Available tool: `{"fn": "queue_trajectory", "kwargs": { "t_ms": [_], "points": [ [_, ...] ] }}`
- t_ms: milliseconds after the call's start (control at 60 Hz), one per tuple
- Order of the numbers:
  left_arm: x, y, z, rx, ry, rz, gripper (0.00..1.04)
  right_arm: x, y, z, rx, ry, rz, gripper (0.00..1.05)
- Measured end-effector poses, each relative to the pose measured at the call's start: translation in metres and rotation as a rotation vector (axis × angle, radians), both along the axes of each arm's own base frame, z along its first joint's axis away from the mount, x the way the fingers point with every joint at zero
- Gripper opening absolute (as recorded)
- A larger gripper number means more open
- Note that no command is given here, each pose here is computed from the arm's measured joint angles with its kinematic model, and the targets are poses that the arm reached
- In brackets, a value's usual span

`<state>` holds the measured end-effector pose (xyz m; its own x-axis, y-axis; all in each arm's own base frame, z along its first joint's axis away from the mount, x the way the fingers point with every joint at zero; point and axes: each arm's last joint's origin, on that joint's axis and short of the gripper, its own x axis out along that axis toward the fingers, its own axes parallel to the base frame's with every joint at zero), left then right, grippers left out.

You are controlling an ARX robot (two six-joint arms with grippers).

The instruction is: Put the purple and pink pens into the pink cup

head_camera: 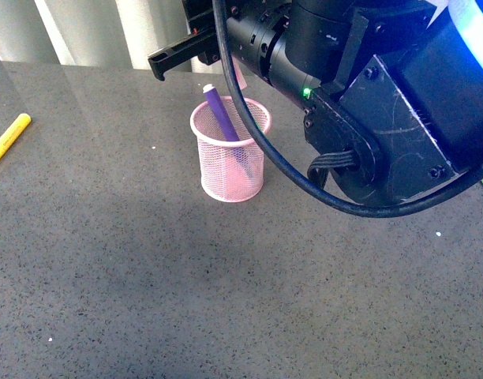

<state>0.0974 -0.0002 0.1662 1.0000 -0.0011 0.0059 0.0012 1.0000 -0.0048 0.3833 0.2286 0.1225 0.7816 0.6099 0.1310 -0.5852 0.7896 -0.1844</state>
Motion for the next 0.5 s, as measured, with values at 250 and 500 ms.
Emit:
{"fn": "queue_trajectory", "kwargs": {
  "t_ms": [250, 500],
  "points": [
    [0.0, 0.0, 0.0, 0.0, 0.0, 0.0, 0.98, -0.004, 0.007, -0.015, 0.001, 0.031, 0.02, 0.11],
    [0.0, 0.0, 0.0, 0.0, 0.0, 0.0, 0.98, -0.003, 0.006, -0.023, 0.001, 0.053, 0.011, 0.11]
  ]
}}
